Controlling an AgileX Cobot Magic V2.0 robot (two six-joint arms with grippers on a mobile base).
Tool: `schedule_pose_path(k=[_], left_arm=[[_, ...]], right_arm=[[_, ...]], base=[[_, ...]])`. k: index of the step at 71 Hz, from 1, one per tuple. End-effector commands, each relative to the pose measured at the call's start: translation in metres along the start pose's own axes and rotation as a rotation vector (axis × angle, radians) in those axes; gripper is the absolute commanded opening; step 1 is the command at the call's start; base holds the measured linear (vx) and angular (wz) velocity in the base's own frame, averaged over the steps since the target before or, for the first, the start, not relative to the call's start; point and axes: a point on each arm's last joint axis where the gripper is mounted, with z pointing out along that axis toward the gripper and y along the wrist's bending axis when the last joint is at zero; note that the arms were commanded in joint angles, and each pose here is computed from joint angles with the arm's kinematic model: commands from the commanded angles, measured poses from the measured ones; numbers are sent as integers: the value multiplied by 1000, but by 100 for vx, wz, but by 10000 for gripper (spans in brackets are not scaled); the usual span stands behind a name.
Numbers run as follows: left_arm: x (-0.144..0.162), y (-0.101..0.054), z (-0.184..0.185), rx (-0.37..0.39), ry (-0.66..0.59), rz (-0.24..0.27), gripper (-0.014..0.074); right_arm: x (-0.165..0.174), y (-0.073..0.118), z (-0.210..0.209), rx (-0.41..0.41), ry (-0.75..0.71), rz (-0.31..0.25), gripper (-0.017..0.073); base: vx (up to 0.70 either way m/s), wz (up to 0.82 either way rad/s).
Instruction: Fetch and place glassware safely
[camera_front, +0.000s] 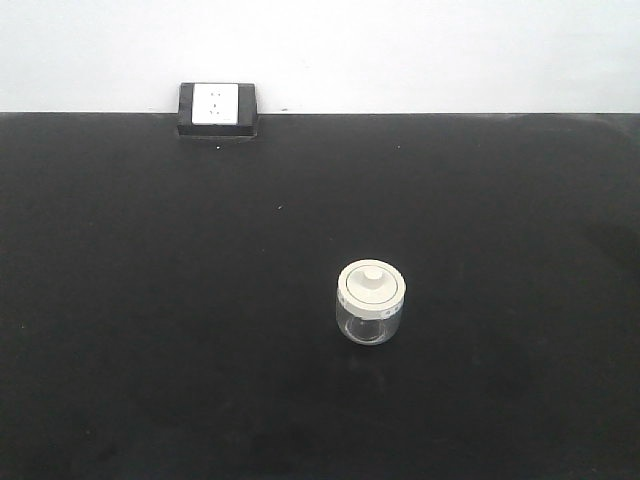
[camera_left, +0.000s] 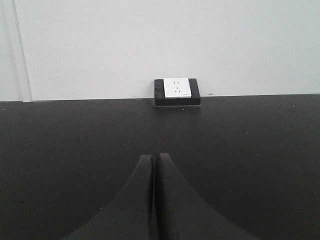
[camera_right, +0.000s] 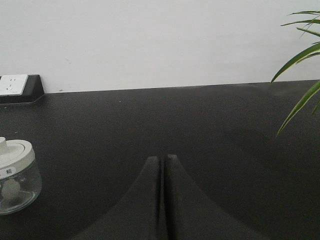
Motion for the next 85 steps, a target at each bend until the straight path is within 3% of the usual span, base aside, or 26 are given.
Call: schedule_pose_path(k=[1,14,85], left_arm=[[2,0,0,0,-66,-12,-7],[2,0,0,0,-66,-12,-7],[2,0,0,0,-66,-12,-7]], right_arm=[[-2,0,0,-1,-83,-18,-8],[-4,0,0,-1,-100,-51,-8],[-3,0,0,-1,-95,-45,-8]], base=[[0,0],[0,0],[0,0]])
